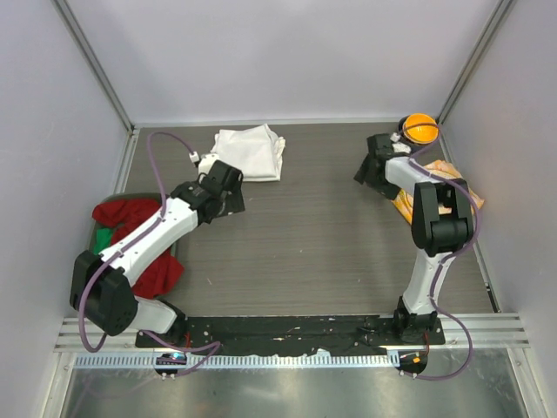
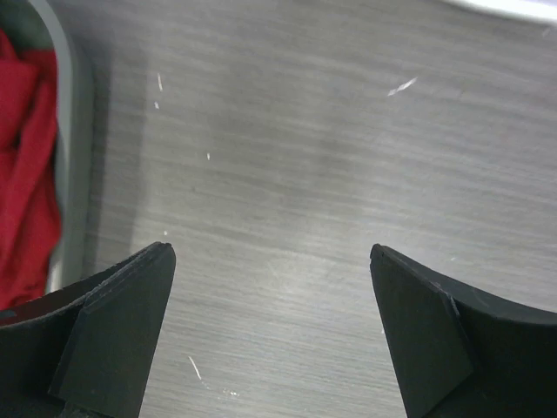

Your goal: Fold and stack the t-shirts

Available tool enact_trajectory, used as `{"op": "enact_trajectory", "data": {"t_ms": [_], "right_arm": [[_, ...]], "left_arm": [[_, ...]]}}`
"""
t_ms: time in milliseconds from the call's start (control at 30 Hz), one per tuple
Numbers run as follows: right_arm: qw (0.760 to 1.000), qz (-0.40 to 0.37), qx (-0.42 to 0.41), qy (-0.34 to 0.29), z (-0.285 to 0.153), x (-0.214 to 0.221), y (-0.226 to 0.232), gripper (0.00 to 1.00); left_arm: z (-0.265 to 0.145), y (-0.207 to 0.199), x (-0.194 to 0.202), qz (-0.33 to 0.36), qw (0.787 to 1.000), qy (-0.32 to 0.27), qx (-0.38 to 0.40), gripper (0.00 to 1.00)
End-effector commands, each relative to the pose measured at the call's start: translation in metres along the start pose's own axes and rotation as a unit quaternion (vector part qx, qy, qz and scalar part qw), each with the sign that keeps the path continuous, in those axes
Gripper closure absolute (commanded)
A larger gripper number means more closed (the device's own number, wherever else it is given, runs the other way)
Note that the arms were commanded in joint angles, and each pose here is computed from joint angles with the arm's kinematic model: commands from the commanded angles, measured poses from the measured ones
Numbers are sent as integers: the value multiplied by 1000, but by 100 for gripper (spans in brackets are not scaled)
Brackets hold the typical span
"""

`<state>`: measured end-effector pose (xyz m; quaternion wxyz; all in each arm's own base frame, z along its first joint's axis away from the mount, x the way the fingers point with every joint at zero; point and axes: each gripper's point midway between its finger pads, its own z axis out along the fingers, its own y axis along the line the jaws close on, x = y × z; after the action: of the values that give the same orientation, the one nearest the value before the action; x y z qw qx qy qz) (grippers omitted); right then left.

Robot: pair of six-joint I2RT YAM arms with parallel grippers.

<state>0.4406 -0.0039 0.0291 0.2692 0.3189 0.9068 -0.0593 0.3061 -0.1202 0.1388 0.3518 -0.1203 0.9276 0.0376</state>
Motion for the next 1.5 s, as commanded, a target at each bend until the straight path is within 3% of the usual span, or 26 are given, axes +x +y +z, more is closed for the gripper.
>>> {"op": "enact_trajectory", "data": {"t_ms": [0, 67, 167, 233, 267, 433, 533, 833, 1233, 1333, 1433, 1467], "right_arm": [[981, -55, -88, -163, -103, -42, 79, 2], [964, -87, -159, -193, -158, -38, 119, 1], [942, -132, -242, -190, -213, -21, 169, 0], [929, -174, -277, -170, -236, 1, 189, 0], [909, -215, -315, -165, -260, 23, 208, 0], [864, -280, -394, -137, -306, 97, 233, 1], [846, -312, -414, -125, -317, 142, 236, 0], [807, -401, -424, -92, -309, 248, 223, 1], [799, -406, -438, -69, -299, 277, 194, 1], [802, -403, -435, -74, -297, 273, 186, 1], [806, -404, -425, -81, -293, 270, 177, 1], [807, -403, -423, -82, -292, 269, 176, 1]], "left_arm": [[-24, -3, -58, -5, 999, -50, 19, 0], [-22, -7, -73, 2, 999, -39, 20, 0], [-14, 0, -80, 8, 1000, -16, -4, 0], [-11, 11, -82, -8, 1000, -6, -14, 0], [-10, 13, -82, -26, 1000, 0, -12, 0], [-14, 71, -63, -82, 991, 61, -81, 0], [-18, 114, -47, -100, 983, 69, -138, 0], [4, 186, -12, -218, 952, 128, -171, 1], [74, 191, 21, -262, 927, 208, -169, 10], [86, 189, 27, -259, 925, 221, -167, 19], [92, 188, 28, -261, 924, 226, -163, 47], [92, 189, 27, -264, 924, 222, -163, 67]]}}
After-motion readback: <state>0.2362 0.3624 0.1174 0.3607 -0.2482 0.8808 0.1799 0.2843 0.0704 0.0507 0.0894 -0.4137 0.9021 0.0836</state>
